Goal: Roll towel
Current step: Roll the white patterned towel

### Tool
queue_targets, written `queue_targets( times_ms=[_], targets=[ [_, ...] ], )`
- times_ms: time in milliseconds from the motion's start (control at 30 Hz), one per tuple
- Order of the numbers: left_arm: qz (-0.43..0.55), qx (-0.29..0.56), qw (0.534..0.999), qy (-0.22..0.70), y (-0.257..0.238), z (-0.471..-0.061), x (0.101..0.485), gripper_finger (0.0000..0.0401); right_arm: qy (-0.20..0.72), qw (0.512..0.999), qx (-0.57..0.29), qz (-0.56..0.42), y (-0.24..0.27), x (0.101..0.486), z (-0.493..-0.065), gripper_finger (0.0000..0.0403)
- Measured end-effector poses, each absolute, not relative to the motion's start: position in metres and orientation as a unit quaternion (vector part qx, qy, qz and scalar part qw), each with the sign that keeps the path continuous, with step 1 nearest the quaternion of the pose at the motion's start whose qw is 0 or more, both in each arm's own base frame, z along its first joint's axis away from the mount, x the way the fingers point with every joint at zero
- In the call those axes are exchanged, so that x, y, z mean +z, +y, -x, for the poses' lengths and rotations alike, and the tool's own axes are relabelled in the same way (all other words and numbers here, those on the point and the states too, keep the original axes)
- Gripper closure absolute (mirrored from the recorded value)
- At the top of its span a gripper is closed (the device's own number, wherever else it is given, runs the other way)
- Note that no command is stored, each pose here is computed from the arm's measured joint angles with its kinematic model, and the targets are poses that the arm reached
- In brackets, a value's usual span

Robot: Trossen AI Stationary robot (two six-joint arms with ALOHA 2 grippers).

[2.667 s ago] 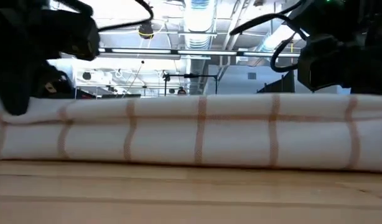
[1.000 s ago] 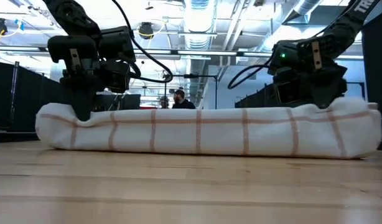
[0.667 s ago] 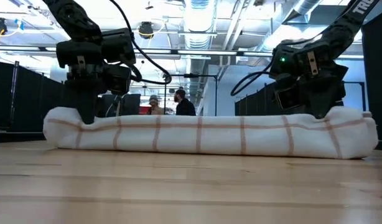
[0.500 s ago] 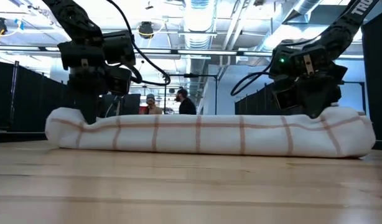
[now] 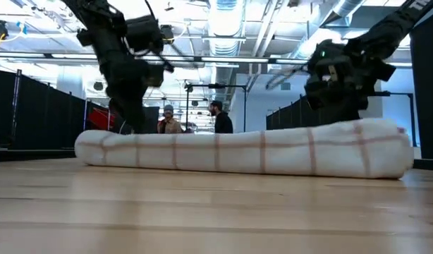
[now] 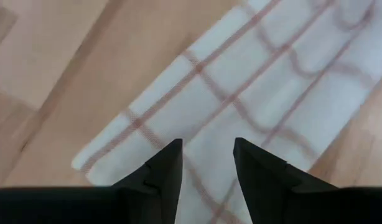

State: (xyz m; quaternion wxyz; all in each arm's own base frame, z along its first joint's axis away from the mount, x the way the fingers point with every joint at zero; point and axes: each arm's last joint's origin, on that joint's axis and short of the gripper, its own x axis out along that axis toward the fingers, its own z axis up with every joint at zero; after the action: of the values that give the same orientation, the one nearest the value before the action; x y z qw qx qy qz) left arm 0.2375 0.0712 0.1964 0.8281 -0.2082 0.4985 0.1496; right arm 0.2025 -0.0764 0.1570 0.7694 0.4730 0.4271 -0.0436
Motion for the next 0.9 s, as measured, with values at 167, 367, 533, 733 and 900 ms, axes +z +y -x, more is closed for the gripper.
queue_targets(
  times_ms=[167,367,533,733,900],
  targets=[
    [0.183,0.136,0.879,0.419,0.063,-0.242,0.233,0.0273,0.379,0.825,-0.012,-0.420,-0.060,0.186,-0.207,0.0295],
    [0.172,0.057,0.907,0.381,0.013,-0.231,0.267,0.0273,0.336,0.868,0.075,-0.358,-0.003,0.216,-0.213,0.0295],
    [0.135,0.032,0.904,0.404,-0.043,-0.217,0.268,0.0273,0.346,0.884,0.077,-0.307,0.049,0.217,-0.208,0.0295],
    [0.128,0.060,0.904,0.403,-0.096,-0.203,0.263,0.0273,0.335,0.906,0.037,-0.258,0.098,0.214,-0.201,0.0295],
    [0.137,0.088,0.906,0.390,-0.130,-0.202,0.278,0.0273,0.323,0.919,0.021,-0.226,0.133,0.219,-0.206,0.0295]
  ],
)
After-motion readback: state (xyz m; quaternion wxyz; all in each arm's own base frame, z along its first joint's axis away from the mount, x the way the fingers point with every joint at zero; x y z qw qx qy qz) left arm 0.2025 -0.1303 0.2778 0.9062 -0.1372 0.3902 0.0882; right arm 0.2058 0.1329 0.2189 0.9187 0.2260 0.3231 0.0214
